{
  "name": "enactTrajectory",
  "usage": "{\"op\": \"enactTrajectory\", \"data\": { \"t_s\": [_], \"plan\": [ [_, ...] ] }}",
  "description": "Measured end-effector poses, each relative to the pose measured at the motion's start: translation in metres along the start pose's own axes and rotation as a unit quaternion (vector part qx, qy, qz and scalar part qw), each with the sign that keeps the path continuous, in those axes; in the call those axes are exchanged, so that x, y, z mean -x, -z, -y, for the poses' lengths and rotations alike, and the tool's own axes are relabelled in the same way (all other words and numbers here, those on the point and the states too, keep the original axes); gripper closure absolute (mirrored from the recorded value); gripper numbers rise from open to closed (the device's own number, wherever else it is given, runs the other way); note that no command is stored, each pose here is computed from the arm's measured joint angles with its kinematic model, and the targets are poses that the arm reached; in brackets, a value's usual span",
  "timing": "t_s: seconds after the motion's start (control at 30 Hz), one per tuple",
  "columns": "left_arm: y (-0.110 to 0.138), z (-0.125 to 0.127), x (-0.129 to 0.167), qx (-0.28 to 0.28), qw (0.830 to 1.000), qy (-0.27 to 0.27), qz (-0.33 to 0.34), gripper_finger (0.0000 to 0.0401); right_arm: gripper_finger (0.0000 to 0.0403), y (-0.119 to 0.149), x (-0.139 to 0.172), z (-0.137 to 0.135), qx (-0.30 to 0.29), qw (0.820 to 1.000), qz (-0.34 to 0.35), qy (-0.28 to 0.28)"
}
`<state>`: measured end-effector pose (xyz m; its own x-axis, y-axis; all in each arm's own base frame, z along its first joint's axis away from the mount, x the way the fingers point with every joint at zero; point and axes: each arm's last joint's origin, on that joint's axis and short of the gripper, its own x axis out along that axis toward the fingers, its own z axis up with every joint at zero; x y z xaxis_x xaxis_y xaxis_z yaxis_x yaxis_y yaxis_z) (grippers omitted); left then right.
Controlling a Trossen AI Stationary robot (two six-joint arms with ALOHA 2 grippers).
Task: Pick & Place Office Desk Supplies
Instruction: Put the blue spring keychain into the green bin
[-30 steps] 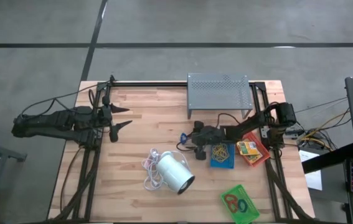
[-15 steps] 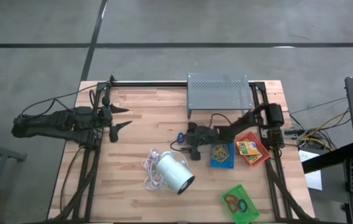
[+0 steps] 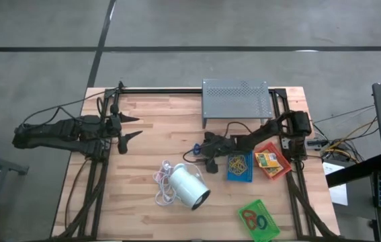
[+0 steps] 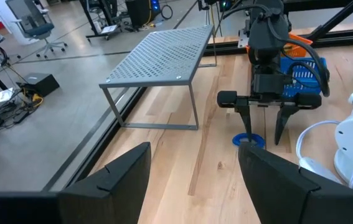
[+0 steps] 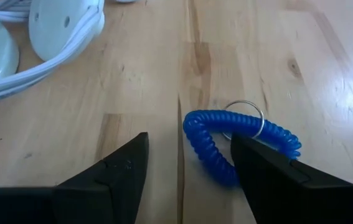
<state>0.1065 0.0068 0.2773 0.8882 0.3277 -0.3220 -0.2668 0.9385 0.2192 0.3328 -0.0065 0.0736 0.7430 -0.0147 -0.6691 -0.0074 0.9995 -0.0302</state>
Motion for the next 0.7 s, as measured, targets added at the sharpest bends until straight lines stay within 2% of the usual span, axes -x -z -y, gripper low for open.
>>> {"op": "enactTrajectory", "data": {
  "t_s": [0.37,0.7],
  "plan": [
    [0.0,0.0,0.0,0.0,1.0,0.0,0.0,0.0157,0.0205,0.0034,0.0002,0.0,-0.017,1.0,-0.017,-0.001],
    [0.0,0.0,0.0,0.0,1.0,0.0,0.0,0.0157,0.0274,0.0045,0.0003,-0.0002,-0.014,1.0,-0.022,-0.001]
  ]
}}
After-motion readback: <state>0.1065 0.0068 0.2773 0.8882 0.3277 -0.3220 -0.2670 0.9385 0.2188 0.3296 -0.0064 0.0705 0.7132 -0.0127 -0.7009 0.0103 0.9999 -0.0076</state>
